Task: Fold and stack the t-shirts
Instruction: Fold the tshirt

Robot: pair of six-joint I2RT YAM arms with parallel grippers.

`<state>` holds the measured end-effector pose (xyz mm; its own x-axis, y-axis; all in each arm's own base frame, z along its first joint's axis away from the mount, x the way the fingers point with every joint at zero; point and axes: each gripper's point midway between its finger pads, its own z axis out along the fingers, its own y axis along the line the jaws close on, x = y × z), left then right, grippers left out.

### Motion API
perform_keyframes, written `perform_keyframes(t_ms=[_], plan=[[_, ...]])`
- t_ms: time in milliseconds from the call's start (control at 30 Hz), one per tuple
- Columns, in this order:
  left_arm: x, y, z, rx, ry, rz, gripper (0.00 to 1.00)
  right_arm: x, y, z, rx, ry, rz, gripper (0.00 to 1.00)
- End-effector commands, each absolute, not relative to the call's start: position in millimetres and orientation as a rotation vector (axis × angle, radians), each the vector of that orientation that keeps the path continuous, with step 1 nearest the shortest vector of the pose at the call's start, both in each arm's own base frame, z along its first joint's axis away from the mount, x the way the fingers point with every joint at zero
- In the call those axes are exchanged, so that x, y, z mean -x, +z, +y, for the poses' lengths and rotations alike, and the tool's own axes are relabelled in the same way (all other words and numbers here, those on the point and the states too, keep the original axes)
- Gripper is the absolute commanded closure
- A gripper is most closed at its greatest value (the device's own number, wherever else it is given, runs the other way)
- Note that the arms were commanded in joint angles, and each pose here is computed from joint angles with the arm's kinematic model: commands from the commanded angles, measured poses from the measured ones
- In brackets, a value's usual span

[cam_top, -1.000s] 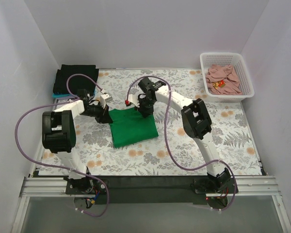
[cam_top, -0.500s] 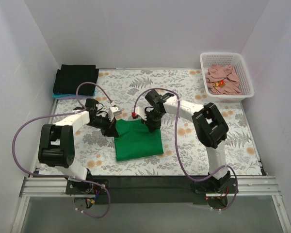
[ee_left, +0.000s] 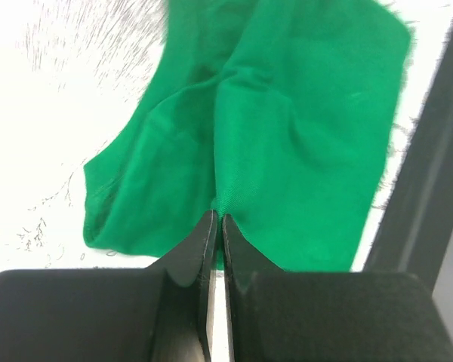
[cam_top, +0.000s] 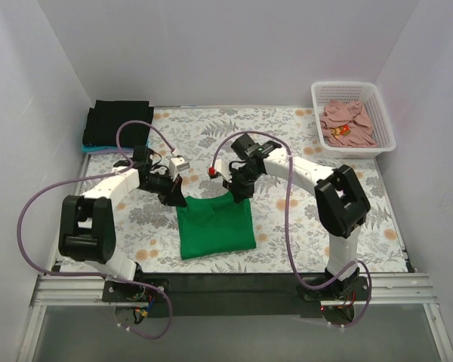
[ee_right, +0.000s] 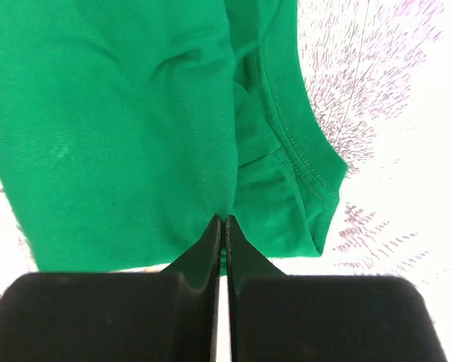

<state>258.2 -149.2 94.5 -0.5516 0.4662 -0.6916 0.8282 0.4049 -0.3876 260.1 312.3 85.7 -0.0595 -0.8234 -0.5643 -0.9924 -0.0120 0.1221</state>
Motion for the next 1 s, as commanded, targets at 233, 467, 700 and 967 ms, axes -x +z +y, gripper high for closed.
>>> perform_keyframes(t_ms=[233, 467, 700, 967], plan=[[-284, 43, -135, -1.065, -0.865, 2.299, 0.95, -259, 32, 310, 1.941, 0.753, 2.069, 0.99], [-274, 45, -131, -1.15, -0.837, 2.262, 0.86, -242, 36, 307, 1.926, 0.821, 2.095, 0.99], [-259, 104, -163, -1.181, -0.965, 1.929, 0.33, -221, 63, 314, 1.819, 0.952, 2.13, 0.83], [-268, 115, -199, -1.323, -0.945, 1.771, 0.36, -286, 126, 316, 1.461, 1.107, 2.137, 0.53]])
